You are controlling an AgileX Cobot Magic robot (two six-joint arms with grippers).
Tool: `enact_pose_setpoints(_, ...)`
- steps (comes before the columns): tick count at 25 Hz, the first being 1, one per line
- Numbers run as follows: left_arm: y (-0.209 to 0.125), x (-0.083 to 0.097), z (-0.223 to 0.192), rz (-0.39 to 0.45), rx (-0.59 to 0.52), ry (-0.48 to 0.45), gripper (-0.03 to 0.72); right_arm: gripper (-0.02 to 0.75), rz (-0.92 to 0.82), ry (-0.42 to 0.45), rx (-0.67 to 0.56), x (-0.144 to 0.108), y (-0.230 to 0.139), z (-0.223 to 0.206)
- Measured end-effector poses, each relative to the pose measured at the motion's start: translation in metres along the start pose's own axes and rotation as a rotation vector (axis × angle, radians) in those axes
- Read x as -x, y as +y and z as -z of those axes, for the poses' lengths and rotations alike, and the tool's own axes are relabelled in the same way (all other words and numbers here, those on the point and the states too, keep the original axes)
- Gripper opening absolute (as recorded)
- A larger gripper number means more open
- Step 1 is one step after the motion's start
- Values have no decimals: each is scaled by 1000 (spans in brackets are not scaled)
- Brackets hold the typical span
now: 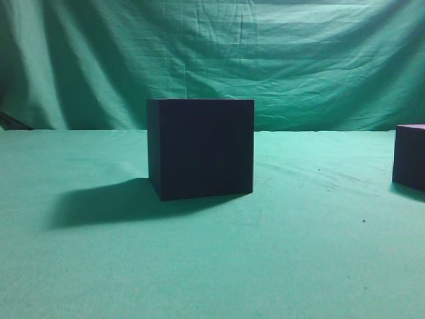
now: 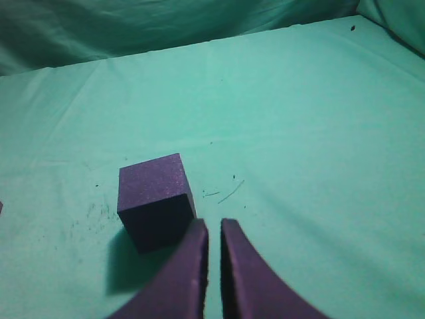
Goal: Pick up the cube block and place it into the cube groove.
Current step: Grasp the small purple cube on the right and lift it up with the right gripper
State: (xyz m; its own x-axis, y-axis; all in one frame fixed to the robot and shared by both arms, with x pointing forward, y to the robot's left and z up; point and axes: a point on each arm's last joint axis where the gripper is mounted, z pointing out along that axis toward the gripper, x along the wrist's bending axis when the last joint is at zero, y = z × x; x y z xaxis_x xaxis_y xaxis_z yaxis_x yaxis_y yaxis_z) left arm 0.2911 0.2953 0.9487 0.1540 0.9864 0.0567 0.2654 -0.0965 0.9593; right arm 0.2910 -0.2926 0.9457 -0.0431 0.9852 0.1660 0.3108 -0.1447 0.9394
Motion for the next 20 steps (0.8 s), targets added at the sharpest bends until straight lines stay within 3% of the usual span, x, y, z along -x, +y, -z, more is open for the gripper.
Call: enact_pose_setpoints(20, 0, 0, 0, 0, 0, 0, 0, 48, 0, 0, 0, 0, 0, 0)
